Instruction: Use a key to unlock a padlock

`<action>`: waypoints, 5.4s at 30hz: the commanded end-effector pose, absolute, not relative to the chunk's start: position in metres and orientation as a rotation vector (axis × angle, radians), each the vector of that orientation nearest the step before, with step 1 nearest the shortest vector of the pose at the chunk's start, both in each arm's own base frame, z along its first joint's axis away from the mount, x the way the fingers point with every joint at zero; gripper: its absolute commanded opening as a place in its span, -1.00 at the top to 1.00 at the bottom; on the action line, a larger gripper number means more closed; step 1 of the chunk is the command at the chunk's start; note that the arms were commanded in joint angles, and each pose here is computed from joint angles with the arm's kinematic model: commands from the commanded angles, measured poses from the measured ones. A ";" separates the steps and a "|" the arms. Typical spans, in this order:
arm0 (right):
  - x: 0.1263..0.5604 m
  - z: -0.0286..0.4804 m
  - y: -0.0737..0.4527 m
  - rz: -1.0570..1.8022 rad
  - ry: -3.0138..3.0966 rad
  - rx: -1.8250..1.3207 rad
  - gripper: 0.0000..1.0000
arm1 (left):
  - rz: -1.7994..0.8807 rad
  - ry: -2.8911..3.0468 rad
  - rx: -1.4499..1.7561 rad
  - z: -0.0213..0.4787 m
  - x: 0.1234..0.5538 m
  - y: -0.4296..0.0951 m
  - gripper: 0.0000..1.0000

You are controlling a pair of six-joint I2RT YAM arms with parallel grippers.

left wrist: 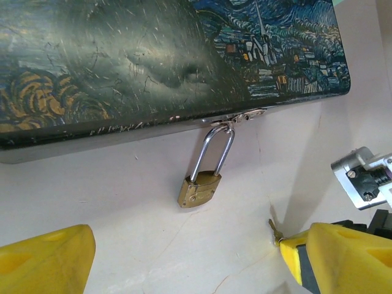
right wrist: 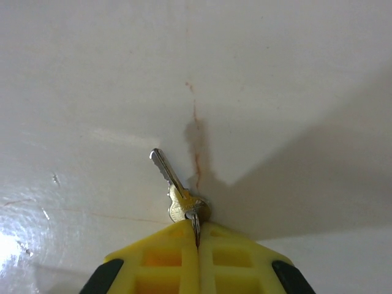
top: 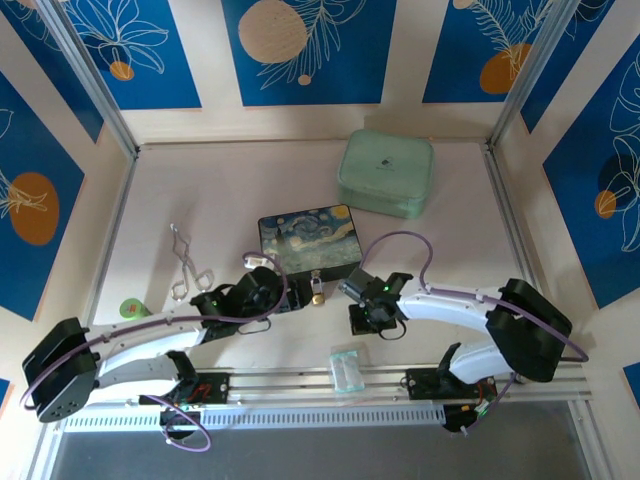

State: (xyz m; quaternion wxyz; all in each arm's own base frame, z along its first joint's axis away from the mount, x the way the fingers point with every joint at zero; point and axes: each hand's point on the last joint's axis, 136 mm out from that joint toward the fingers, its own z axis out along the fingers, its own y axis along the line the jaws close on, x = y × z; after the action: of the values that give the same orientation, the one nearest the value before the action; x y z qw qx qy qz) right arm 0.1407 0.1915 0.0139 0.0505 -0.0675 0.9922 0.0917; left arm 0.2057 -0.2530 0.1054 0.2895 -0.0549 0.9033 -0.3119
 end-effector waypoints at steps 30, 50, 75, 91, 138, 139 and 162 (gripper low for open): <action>0.163 0.095 0.239 0.639 2.770 -0.442 1.00 | -1.279 2.192 -0.386 0.121 0.210 -0.331 -0.10; 0.150 0.050 0.193 0.293 3.062 -0.577 1.00 | -1.127 2.194 -0.355 0.124 0.211 -0.306 -0.09; 0.147 0.028 0.171 -0.021 3.257 -0.347 0.53 | -1.050 2.180 -0.370 0.123 0.211 -0.285 -0.13; 0.165 0.027 0.194 0.074 3.173 -0.230 0.14 | -1.040 2.177 -0.378 0.122 0.211 -0.281 -0.16; 0.154 0.074 0.224 0.400 2.908 -0.676 1.00 | -1.063 2.166 -0.326 0.128 0.209 -0.286 -0.11; 0.153 0.081 0.230 0.441 2.881 -0.702 1.00 | -1.075 2.170 -0.319 0.129 0.209 -0.290 -0.09; 0.159 0.135 0.266 0.567 2.638 -0.784 1.00 | -1.317 2.191 -0.290 0.132 0.202 -0.347 0.53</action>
State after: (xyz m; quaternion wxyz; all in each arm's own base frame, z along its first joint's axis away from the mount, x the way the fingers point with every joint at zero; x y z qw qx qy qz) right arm 0.1502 0.2582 0.1186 0.1340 -0.2835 0.9329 0.1769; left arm 0.2048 -0.3343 0.1185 0.2892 -0.1111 0.8315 -0.4611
